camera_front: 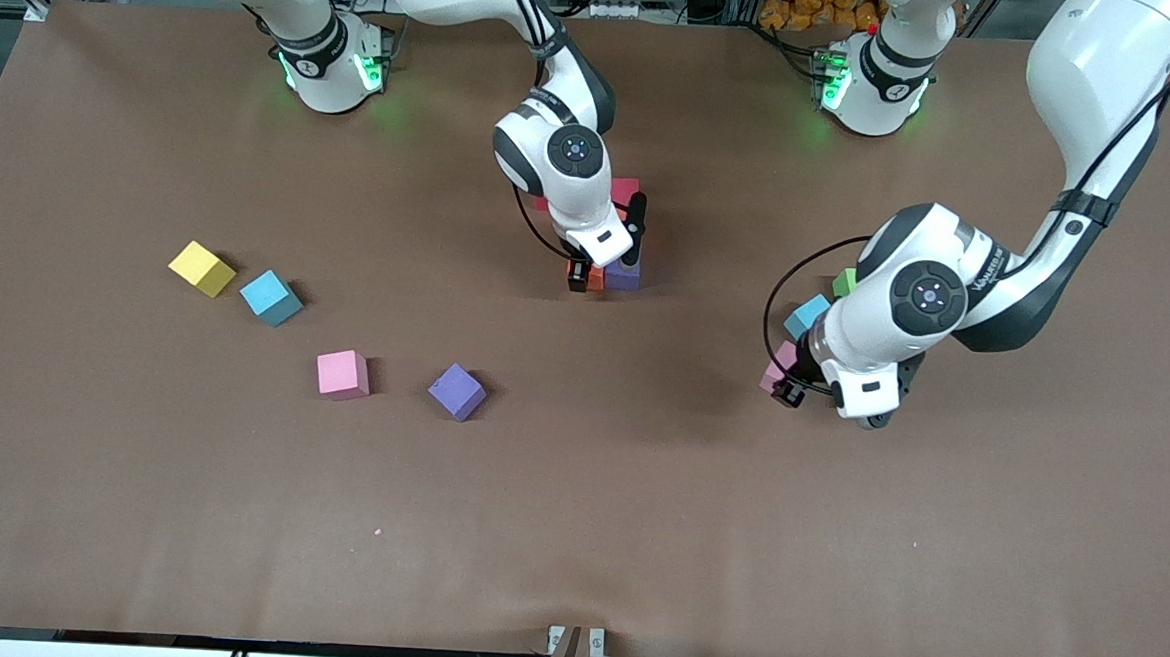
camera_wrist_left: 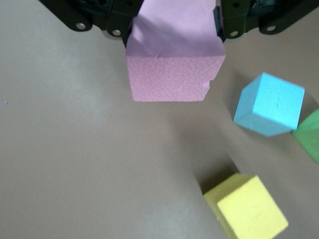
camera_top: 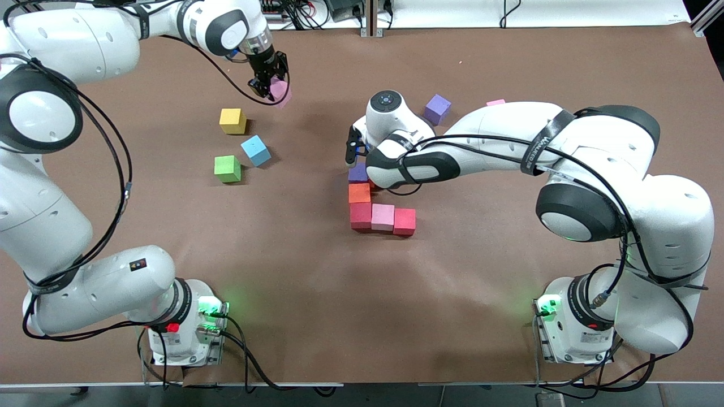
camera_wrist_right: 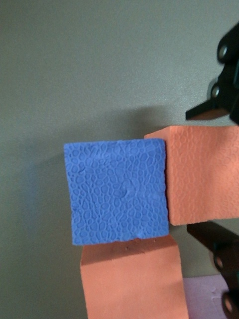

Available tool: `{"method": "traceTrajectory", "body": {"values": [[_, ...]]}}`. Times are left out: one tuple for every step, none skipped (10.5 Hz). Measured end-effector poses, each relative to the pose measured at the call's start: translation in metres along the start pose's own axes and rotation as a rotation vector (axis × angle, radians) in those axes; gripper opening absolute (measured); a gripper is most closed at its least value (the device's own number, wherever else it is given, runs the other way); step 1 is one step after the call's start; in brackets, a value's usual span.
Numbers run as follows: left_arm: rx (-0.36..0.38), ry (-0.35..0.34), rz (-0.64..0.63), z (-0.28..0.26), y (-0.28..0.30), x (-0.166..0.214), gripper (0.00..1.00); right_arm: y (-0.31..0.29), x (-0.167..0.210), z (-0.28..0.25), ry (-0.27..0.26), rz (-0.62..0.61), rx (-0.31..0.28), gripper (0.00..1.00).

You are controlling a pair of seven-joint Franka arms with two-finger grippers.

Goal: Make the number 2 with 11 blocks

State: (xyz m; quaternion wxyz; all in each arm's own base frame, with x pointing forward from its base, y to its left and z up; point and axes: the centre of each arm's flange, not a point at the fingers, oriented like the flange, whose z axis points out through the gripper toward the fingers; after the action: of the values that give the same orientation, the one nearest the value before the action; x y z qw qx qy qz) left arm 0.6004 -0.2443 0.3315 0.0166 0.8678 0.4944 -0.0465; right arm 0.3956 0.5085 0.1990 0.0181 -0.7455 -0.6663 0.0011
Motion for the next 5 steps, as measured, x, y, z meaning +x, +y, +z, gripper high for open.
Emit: {"method": "traceTrajectory", "body": {"values": [[-0.002, -0.006, -0.026, -0.003, 0.001, -0.011, 0.56, 0.001, 0.0, -0.001, 0.001, 0.0, -0.001, 1.0], [-0.005, -0.011, -0.047, -0.006, 0.002, -0.02, 0.56, 0.002, 0.001, -0.003, 0.004, 0.002, -0.004, 1.0], [-0.007, -0.015, -0.067, -0.009, 0.002, -0.026, 0.56, 0.004, 0.001, -0.007, 0.008, 0.004, -0.007, 1.0], [-0.01, -0.019, -0.088, -0.011, 0.003, -0.033, 0.56, 0.008, -0.001, -0.013, 0.007, 0.01, -0.006, 1.0], [-0.011, -0.027, -0.104, -0.012, 0.003, -0.038, 0.56, 0.013, -0.004, -0.023, 0.002, 0.019, 0.0, 1.0]]}}
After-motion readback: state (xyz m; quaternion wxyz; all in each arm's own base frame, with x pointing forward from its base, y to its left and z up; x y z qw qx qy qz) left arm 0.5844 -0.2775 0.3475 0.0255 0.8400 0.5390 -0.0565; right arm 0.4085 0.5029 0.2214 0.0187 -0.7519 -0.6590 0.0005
